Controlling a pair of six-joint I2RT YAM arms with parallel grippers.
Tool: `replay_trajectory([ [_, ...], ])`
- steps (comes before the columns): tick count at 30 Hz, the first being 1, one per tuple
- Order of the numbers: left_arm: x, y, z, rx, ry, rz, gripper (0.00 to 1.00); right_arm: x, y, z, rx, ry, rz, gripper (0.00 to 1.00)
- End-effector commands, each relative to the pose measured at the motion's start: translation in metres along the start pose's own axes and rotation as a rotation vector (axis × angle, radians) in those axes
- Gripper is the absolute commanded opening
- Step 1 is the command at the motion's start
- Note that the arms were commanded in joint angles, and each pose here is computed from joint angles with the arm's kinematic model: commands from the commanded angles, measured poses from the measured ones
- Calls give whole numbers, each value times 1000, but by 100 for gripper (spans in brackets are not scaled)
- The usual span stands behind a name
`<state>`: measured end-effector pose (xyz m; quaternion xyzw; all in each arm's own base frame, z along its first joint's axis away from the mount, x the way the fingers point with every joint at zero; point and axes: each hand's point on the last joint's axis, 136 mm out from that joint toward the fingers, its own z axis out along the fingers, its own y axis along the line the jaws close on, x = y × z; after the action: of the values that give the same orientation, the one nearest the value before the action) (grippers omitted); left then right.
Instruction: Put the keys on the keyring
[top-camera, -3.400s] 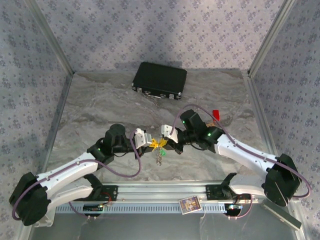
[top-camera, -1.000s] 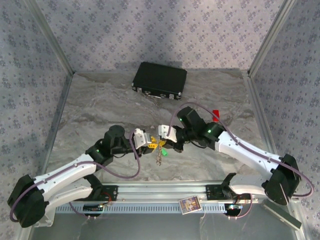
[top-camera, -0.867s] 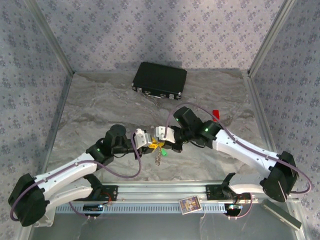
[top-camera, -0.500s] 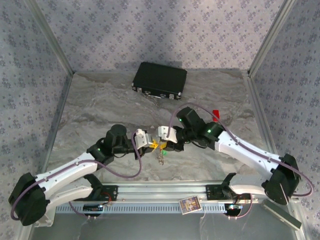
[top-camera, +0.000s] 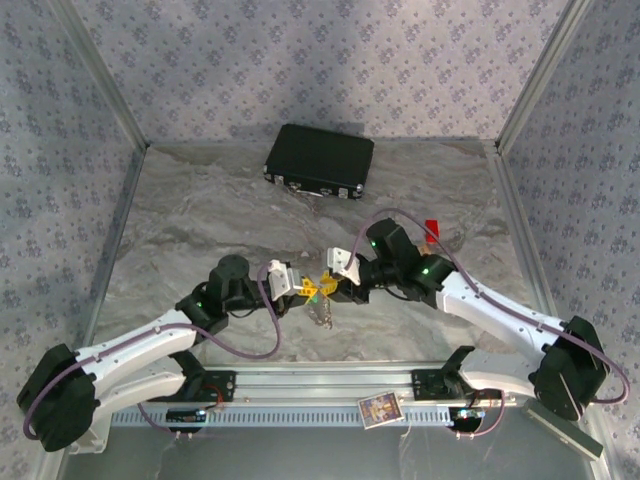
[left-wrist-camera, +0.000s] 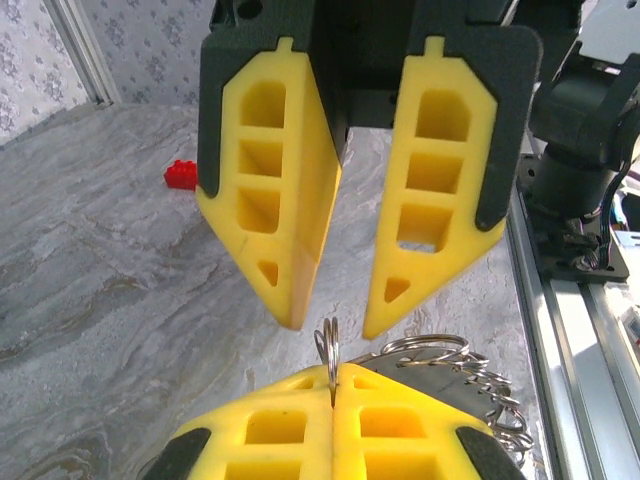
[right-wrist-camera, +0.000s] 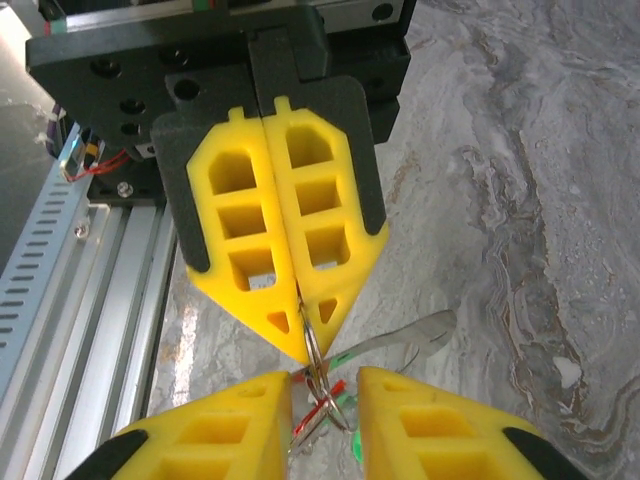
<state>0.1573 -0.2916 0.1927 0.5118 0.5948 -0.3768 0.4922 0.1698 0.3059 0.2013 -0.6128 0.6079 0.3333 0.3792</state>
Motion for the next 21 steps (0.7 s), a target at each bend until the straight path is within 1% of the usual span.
replay_trajectory([
  [1,-17,-5,-1,29,-76,29,0,-6,0,3,-26,-32,20,21],
  [3,-18,-5,-1,30,-82,30,0,-8,0,3,-29,-37,17,15],
  [5,-19,-5,-1,27,-82,29,0,-9,0,3,-31,-38,17,6],
  [6,-18,-4,-1,21,-80,26,3,-9,1,2,-33,-35,15,3],
  [7,-17,-2,-1,13,-73,22,11,-10,1,1,-33,-30,12,0],
  [8,-16,-1,-1,4,-65,19,17,-10,1,0,-30,-19,6,0],
  [10,-14,1,-2,-9,-37,22,20,-8,1,-1,-21,15,-9,0],
  [17,-4,6,-4,-26,92,18,19,1,1,-1,-10,174,-83,0],
  [21,-3,4,-5,-13,121,25,17,2,0,3,-5,233,-125,0],
])
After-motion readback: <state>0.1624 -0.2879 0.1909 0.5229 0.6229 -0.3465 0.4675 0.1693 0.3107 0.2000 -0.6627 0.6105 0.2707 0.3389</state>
